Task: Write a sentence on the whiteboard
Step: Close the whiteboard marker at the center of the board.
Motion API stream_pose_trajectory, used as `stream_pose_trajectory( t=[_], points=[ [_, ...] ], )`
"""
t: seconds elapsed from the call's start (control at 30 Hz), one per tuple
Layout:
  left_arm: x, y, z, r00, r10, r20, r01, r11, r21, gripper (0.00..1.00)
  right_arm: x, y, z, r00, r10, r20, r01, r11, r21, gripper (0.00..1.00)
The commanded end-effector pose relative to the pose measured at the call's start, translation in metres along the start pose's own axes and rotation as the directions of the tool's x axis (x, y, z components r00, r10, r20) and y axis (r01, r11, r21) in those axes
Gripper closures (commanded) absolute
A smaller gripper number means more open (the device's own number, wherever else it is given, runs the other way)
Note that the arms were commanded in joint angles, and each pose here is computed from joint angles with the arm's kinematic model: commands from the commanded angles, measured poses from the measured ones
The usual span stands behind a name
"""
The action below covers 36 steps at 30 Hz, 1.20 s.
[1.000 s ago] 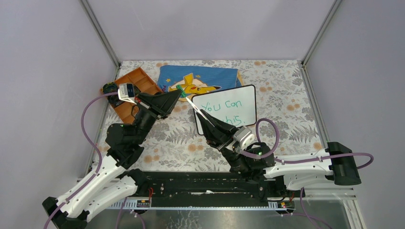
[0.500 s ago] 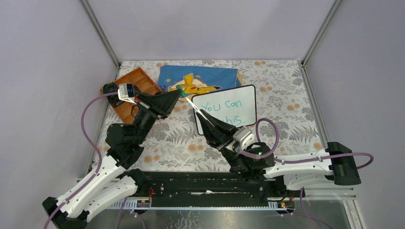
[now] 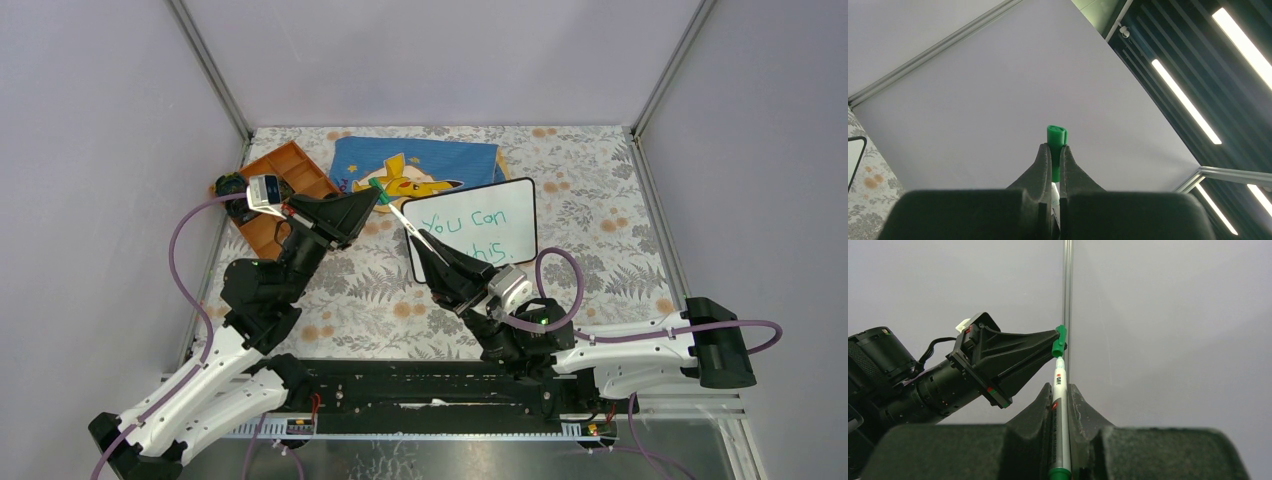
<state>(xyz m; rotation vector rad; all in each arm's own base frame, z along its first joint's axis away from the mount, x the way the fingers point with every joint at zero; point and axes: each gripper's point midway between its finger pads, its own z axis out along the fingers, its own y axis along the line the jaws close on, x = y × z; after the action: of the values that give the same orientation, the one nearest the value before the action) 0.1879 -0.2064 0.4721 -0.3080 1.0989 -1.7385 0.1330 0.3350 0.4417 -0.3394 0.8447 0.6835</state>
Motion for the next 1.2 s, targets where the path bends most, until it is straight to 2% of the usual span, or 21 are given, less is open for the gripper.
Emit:
stream_pose_trajectory(
  t=[0.0,0.3,1.17],
  points=[
    [-0.008,-0.005,0.000,0.999,0.031,0.032,-0.032,0.999,0.015,1.00,-0.033,-0.013,0.007,0.996,0.053,0.077,-0.056,0.998,0.041,1.00],
    [-0.018,-0.015,0.002,0.996,0.062,0.071,-0.063,0.998,0.018,1.00,-0.029,-0.017,0.001,0.996,0.062,0.066,-0.065,0.997,0.044,1.00],
    [-0.011,-0.013,0.002,0.998,0.044,0.042,-0.046,0.999,0.027,1.00,-0.026,-0.009,0.004,0.995,0.084,0.057,-0.086,0.996,0.023,1.00]
  ],
)
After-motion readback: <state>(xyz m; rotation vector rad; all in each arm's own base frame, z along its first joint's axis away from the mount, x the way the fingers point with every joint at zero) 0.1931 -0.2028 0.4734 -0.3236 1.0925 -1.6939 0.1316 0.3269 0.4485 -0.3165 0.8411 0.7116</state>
